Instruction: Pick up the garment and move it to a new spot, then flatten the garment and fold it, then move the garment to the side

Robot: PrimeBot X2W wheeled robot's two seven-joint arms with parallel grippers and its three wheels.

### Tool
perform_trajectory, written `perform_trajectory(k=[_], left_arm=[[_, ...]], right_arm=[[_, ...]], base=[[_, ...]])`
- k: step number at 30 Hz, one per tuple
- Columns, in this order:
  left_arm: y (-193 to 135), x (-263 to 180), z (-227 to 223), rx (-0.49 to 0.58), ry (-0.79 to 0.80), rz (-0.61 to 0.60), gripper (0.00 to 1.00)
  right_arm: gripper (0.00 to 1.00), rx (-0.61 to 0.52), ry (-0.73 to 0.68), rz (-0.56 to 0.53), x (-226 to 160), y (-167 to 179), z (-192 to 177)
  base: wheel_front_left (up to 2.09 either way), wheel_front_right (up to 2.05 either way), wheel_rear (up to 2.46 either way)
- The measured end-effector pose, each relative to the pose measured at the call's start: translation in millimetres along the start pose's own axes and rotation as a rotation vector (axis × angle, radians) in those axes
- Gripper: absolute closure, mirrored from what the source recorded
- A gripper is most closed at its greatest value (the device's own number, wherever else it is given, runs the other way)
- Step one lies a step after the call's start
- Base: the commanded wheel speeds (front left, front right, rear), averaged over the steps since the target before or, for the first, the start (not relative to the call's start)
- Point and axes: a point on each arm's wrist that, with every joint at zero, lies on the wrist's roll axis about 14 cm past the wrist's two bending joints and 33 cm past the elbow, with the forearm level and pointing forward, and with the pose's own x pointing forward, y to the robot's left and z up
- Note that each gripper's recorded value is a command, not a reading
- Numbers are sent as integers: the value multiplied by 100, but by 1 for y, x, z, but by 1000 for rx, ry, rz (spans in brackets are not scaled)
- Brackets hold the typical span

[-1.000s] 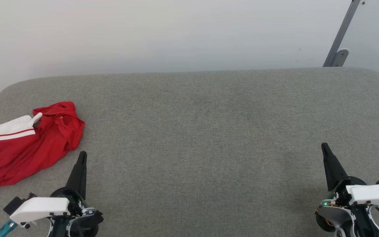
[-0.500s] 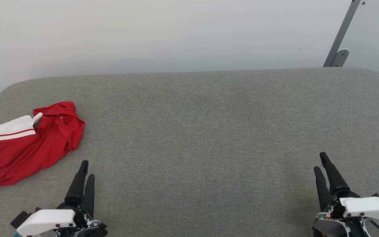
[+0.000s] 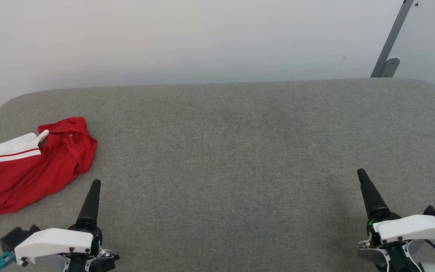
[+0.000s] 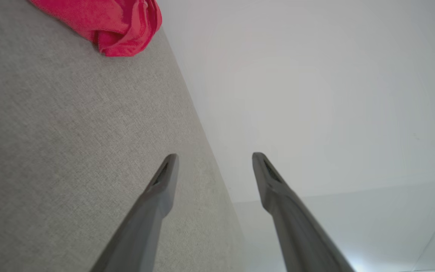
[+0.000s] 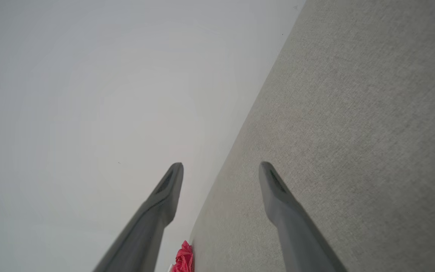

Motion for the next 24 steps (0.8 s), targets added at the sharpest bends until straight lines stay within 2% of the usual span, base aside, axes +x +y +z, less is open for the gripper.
perform_trajectory(k=[8,24], left_arm=[[-4,0,1,206,-8,17,0],[-14,-4,6,437,-54,-17,0]], right_arm=[[0,-165,38,7,0,3,-8],[0,-375,33,40,2,15,-9]], base=[[0,0,0],[0,0,0]])
